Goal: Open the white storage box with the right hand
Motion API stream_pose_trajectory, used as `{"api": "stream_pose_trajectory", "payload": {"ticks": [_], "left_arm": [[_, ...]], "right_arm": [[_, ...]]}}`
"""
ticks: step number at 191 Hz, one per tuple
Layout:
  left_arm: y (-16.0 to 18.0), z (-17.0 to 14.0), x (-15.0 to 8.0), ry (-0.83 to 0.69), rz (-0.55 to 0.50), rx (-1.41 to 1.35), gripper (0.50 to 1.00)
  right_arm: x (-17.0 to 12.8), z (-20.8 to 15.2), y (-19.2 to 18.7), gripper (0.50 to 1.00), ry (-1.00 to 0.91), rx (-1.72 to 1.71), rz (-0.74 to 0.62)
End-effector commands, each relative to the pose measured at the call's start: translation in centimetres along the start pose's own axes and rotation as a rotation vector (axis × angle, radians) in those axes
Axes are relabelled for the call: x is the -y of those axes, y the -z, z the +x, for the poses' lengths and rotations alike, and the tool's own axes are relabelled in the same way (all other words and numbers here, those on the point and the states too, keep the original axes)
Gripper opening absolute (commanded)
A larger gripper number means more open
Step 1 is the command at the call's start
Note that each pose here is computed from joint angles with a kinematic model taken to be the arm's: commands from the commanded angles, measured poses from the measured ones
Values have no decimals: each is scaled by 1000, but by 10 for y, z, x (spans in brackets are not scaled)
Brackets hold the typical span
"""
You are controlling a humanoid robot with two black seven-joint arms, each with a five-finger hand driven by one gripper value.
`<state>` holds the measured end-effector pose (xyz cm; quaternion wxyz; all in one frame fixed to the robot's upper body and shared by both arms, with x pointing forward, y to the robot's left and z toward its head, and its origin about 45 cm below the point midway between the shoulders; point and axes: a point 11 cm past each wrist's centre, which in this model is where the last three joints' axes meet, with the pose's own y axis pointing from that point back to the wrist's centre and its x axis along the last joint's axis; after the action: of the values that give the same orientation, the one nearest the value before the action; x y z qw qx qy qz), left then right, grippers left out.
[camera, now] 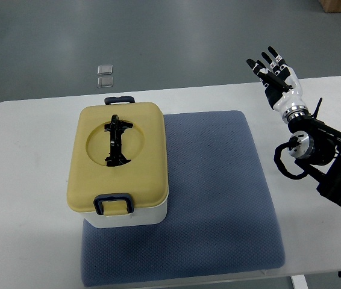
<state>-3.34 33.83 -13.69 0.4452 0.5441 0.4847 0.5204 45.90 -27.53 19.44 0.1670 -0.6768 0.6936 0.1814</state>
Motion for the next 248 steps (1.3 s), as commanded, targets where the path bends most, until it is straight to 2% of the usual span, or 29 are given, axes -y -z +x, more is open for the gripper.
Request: {"api": "stream_pose_trajectory", "payload": {"ticks": [1,88,114,153,205,248], "left_arm": [[0,0,0,0,0,0,1000],[0,0,0,0,0,0,1000],[0,0,0,0,0,-1,1000],[0,0,0,0,0,0,1000],[0,0,0,0,0,-1,1000],[0,0,0,0,0,0,1000]], "right_arm": [[0,1,2,930,0,-2,4],[3,4,10,930,7,-30,10],[9,4,29,930,31,-94,34],[22,-15,62,930,178,-387,47],[32,-85,119,930,534,-795,135],[16,-187,150,930,913,-1092,260]]}}
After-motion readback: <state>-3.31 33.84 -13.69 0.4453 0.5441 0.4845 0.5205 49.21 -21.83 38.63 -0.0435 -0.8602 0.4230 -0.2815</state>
